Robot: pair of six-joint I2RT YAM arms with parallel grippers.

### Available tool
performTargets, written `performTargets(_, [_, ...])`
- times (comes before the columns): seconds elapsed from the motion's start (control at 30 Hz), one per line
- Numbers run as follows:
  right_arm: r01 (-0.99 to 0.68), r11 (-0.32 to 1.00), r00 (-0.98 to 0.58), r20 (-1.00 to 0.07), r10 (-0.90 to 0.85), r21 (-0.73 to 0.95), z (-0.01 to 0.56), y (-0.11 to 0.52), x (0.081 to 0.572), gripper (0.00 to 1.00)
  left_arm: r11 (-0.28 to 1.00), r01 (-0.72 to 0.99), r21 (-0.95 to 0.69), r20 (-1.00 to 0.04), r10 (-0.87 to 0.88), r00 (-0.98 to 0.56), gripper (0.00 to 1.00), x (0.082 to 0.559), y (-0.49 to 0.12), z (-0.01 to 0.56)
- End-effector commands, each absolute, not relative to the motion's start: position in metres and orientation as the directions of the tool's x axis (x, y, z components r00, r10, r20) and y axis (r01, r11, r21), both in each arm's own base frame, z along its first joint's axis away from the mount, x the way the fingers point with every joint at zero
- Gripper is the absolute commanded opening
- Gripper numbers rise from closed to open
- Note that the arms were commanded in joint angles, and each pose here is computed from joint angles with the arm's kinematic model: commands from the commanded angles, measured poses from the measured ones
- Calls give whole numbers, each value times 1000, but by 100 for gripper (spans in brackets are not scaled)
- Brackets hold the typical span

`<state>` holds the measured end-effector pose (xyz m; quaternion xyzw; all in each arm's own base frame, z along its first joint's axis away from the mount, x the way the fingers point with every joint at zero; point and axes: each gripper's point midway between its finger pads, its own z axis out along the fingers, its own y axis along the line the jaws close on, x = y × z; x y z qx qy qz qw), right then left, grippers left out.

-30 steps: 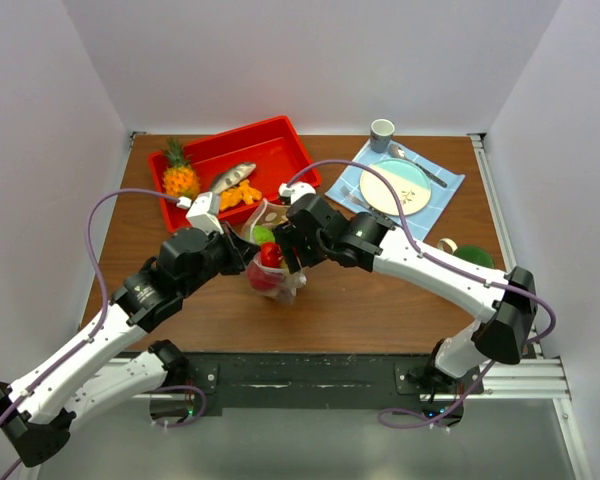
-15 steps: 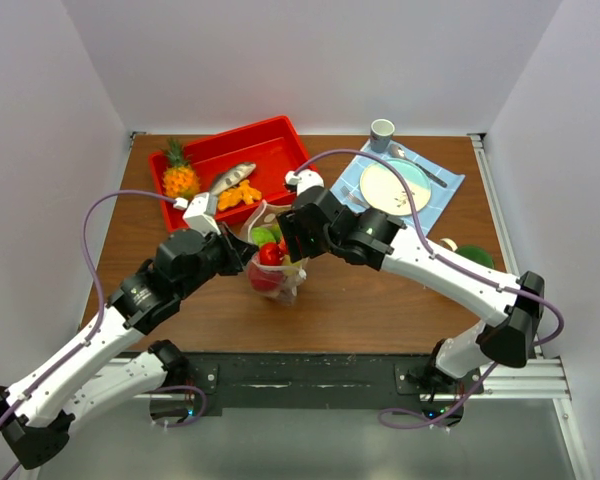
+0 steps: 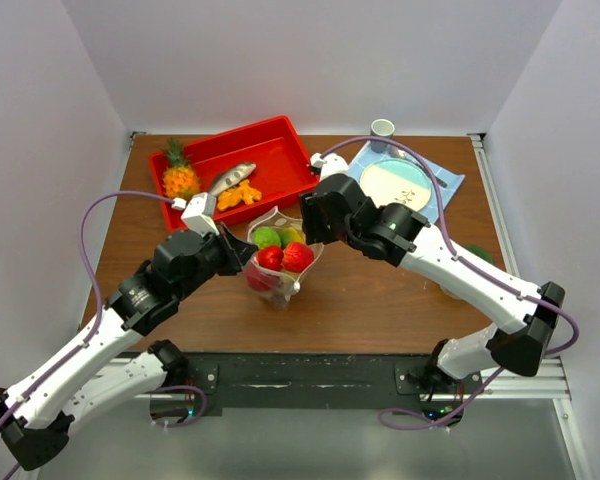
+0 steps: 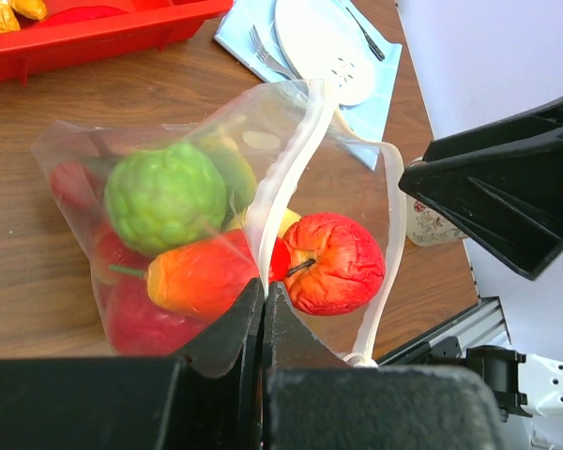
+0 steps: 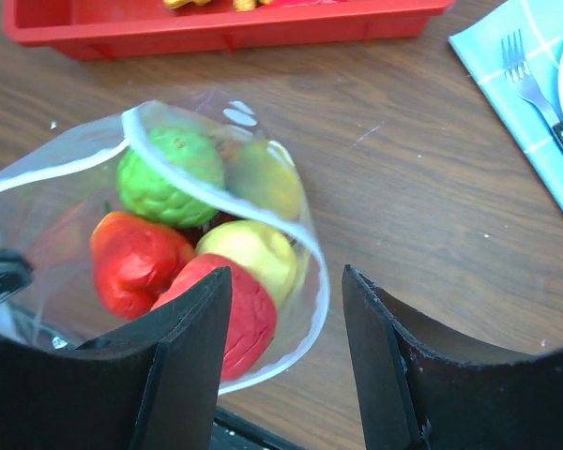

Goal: Place the food in the zip-top bag and seal the zipper
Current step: Adjust the zipper food storage bag at the center of the board.

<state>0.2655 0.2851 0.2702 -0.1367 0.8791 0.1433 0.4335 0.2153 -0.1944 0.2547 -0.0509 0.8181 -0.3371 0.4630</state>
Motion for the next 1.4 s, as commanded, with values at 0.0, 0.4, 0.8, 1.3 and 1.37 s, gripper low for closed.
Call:
performTargets(0.0, [-331, 931, -582, -810, -73, 153, 270, 281, 272, 54, 742, 264, -617, -737, -427, -524, 0, 217, -196, 272])
performTargets(0.4, [-362, 916, -642, -759, -112, 171, 231, 293, 265, 44, 742, 265, -616, -737, -424, -526, 0, 215, -195, 272])
performTargets(0.8, [-397, 881, -625, -779, -55, 256, 269, 316, 263, 0, 722, 322, -613, -736, -374, -564, 0, 213, -211, 275])
performTargets(1.3, [-402, 882, -620, -782, -64, 247, 272, 324, 267, 0, 685, 369, -628, -731, -357, -581, 0, 215, -228, 278])
performTargets(1.37, [-402, 881, -620, -782, -62, 249, 273, 325, 267, 0, 681, 372, -631, -727, -353, -589, 0, 214, -230, 277])
